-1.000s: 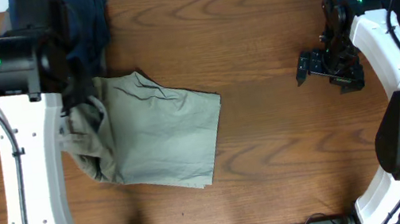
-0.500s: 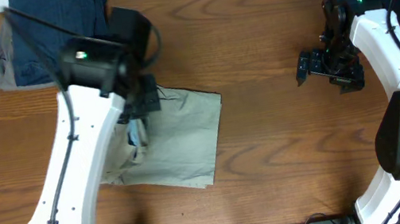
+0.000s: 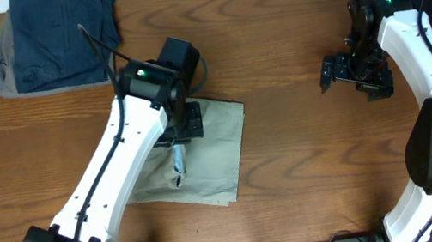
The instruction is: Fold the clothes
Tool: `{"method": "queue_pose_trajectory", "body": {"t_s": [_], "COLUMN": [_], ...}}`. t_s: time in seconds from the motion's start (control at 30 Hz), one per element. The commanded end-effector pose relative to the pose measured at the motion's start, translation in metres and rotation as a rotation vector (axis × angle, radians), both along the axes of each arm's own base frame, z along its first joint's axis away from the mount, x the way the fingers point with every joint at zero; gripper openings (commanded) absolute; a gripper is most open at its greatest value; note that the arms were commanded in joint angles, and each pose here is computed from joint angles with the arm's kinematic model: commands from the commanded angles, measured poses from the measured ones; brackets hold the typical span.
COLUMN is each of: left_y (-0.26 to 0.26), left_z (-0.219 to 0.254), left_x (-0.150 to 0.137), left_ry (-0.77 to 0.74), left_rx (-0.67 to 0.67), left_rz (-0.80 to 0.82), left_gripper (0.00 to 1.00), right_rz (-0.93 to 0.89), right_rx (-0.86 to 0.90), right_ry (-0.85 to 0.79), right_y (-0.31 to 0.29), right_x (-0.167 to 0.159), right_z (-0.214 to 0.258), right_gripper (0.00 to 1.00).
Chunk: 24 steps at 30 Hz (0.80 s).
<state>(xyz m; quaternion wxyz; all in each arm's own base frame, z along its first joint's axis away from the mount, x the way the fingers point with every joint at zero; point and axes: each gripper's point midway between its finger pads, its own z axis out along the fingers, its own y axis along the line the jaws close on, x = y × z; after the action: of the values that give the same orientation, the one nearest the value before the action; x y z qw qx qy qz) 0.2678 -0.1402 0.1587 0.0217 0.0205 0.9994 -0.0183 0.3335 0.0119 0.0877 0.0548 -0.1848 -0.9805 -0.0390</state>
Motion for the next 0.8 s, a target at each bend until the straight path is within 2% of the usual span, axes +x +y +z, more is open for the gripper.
{"method": "queue_pose_trajectory", "body": {"t_s": [0.0,0.2,0.37,0.5,0.77], "left_y": [-0.017,-0.035,-0.036,-0.041,-0.067], "left_z": [0.002,0.005,0.003,-0.005,-0.03], "left_x": [-0.003,-0.004,-0.006,-0.009,-0.021], "left_ry": [0.014,0.03,0.04,0.067,0.123], "left_rx": [-0.092,-0.192,-0.197,-0.223,-0.342], "left_rz": [-0.005,-0.015,-0.015,-0.017,-0.053], "left_gripper": [0.06,0.06,0.07,0.1,0.1], "right_rz": [0.013,0.013,0.013,0.013,0.013], "right_rx": [-0.009,-0.009,-0.009,-0.009,-0.009], "right_ry": [-0.016,-0.016,-0.016,-0.016,-0.016], "right_y": [-0.001,-0.001,-0.001,-0.001,-0.001], "right_x": [0.004,0.004,0.004,0.004,0.004], "right_z": [0.003,0.003,0.003,0.003,0.003], "right_gripper": [0.99,0.99,0.99,0.99,0.99]}}
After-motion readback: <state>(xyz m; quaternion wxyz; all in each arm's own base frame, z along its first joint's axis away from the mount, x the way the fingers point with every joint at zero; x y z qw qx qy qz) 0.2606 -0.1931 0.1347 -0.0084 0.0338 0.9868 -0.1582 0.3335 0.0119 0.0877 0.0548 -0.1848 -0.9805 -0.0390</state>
